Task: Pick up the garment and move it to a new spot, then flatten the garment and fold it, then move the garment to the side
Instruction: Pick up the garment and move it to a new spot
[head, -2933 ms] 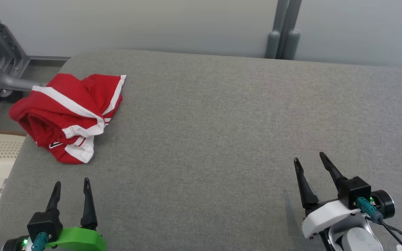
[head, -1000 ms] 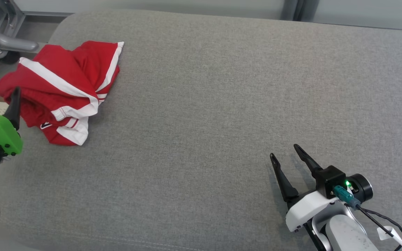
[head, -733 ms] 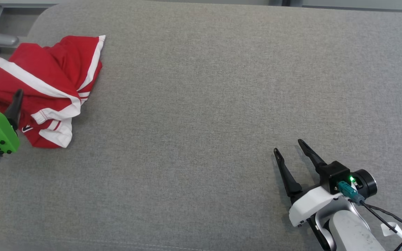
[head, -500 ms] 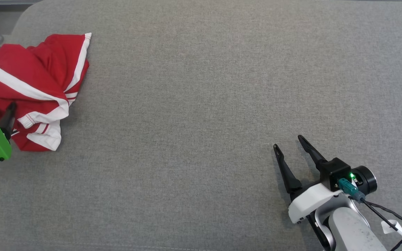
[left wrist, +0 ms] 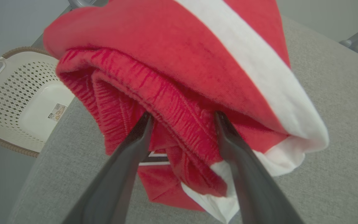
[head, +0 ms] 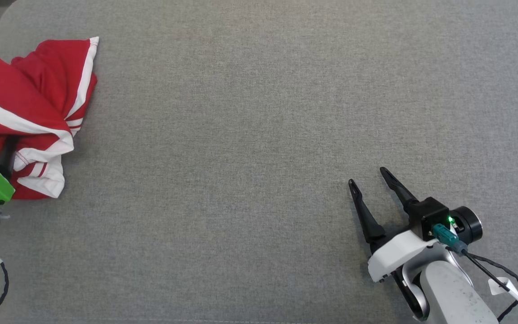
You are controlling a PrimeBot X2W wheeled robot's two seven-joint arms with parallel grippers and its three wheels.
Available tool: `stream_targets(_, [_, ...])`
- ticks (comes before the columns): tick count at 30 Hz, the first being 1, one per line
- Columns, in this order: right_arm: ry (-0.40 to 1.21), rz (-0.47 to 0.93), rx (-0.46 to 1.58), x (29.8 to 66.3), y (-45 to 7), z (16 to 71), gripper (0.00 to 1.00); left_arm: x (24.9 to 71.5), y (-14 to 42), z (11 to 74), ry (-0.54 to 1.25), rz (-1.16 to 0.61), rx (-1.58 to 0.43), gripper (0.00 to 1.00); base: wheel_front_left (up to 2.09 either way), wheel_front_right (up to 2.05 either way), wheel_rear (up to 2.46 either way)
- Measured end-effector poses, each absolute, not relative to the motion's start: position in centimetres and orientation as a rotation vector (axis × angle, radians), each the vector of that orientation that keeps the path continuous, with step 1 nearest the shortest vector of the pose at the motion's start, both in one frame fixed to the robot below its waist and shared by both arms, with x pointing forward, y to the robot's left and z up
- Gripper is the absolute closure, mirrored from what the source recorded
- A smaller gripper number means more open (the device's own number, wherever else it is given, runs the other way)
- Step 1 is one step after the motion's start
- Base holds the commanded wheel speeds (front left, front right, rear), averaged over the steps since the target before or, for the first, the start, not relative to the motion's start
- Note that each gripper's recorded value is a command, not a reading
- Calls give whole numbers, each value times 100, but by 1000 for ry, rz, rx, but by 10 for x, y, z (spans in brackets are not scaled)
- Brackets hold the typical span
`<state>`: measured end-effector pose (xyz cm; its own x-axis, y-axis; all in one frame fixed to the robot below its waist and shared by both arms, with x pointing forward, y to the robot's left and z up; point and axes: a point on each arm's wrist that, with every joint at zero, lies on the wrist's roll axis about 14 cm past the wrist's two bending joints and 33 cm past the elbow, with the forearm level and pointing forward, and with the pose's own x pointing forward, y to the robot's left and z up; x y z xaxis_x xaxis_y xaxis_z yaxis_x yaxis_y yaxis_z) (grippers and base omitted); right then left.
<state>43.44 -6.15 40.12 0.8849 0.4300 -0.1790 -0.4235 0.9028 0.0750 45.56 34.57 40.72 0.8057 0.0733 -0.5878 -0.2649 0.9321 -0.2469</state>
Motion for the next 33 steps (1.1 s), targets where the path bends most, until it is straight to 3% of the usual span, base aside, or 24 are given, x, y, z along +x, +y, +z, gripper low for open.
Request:
stream_targets(5, [200, 438, 33, 435, -65, 399, 0, 475, 331, 413, 545, 142, -352, 0, 0, 0, 0])
stream_targets(6, [201, 434, 33, 434, -66, 399, 0, 477, 331, 413, 536, 141, -346, 22, 0, 0, 0])
stream_targets(8, [208, 420, 35, 433, -71, 397, 0, 481, 333, 413, 525, 140, -326, 100, 0, 0, 0])
stream_targets(18, [205, 343, 67, 431, -90, 403, 0, 507, 348, 449, 380, 119, -125, 100, 0, 0, 0])
stream_targets(23, [175, 349, 92, 430, -83, 416, 0, 524, 346, 506, 202, 67, -18, 100, 0, 0, 0])
stream_targets(33, [141, 364, 113, 420, -75, 434, 0, 539, 290, 623, -104, -130, 138, 100, 0, 0, 0])
